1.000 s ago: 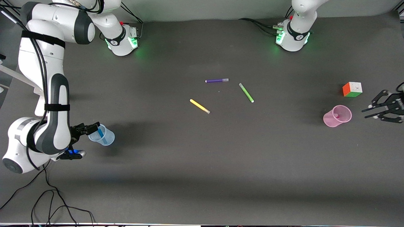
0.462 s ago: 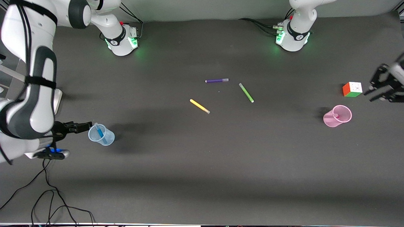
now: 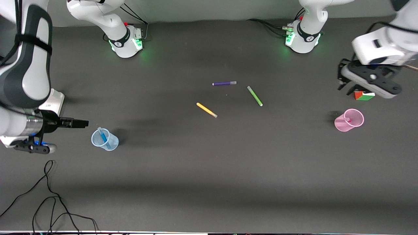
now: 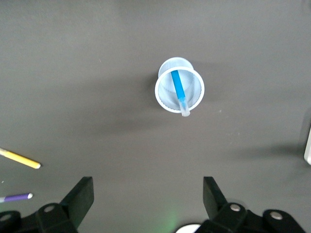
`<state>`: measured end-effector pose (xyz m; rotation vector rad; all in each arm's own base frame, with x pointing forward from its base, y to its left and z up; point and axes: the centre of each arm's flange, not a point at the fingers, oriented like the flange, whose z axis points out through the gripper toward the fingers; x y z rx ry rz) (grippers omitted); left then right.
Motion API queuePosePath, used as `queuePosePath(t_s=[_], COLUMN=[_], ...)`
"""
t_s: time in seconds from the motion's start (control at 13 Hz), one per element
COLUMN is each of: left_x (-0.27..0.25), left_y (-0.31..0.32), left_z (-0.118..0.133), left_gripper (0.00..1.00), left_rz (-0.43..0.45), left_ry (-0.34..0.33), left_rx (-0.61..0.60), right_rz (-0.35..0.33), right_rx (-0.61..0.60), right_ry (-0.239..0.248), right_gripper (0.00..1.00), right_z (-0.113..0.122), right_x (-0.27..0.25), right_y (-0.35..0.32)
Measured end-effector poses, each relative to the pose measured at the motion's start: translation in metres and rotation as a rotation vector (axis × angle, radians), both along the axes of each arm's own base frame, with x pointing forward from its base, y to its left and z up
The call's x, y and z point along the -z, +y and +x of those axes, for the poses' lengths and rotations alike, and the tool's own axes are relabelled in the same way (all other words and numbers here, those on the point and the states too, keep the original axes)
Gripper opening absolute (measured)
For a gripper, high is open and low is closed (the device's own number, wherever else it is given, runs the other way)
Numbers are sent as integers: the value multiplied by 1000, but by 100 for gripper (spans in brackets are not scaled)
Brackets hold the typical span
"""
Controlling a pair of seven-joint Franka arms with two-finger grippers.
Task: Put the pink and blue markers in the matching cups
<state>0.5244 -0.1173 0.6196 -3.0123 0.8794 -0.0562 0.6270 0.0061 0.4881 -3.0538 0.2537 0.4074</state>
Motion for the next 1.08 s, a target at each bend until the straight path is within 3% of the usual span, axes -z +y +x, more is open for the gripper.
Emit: queuePosePath(t_s=[0.38,0.62,1.0,1.08], left_x=[18,41,49,50], left_y=[-37,-37,-45,-45], left_z=[-3,8,10,10], left_gripper=[32,35,93,100], left_rz=[10,52,75,77], left_ry=[30,55,57,58], left_rx=[-237,-263,-253,-254], right_rz=[-10,-37,-9,-3], right_rx=[7,-22,-31,-25], right_ry=[-114,-187,-226,-232], right_gripper=[100,100,100,100], right_z=[-21,-25,-35,-37], right_x=[-32,-58,-83,-86], right_y=[-7,-7,-23,-29])
